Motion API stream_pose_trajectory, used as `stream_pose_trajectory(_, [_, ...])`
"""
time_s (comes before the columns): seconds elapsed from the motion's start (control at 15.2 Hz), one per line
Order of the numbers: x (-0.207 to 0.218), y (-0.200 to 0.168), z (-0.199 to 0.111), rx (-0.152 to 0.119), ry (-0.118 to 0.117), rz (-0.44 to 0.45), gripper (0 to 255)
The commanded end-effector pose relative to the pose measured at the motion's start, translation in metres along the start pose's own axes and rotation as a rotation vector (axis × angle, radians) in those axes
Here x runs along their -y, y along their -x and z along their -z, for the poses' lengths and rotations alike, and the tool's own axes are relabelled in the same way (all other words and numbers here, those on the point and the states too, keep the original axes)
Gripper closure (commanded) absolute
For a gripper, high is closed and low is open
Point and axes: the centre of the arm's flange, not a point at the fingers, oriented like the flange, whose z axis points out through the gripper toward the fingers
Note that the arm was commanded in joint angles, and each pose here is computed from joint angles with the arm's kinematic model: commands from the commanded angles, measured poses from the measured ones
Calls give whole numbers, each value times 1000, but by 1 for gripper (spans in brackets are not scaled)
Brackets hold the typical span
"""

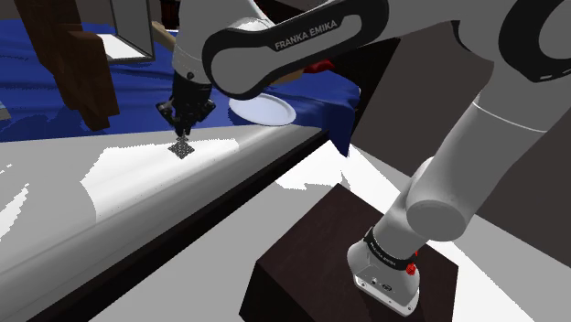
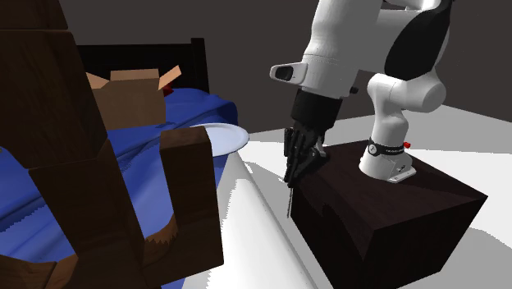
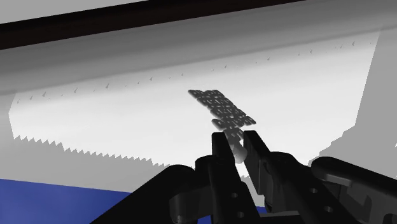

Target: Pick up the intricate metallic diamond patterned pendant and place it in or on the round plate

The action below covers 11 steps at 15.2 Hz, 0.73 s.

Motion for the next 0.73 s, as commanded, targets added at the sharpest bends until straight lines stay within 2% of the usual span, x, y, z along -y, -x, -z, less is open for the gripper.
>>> stream_pose_trajectory(0.0, [2, -3, 10, 0, 0, 0, 255])
stream_pose_trajectory(0.66, [5, -16, 61, 0, 0, 0, 255])
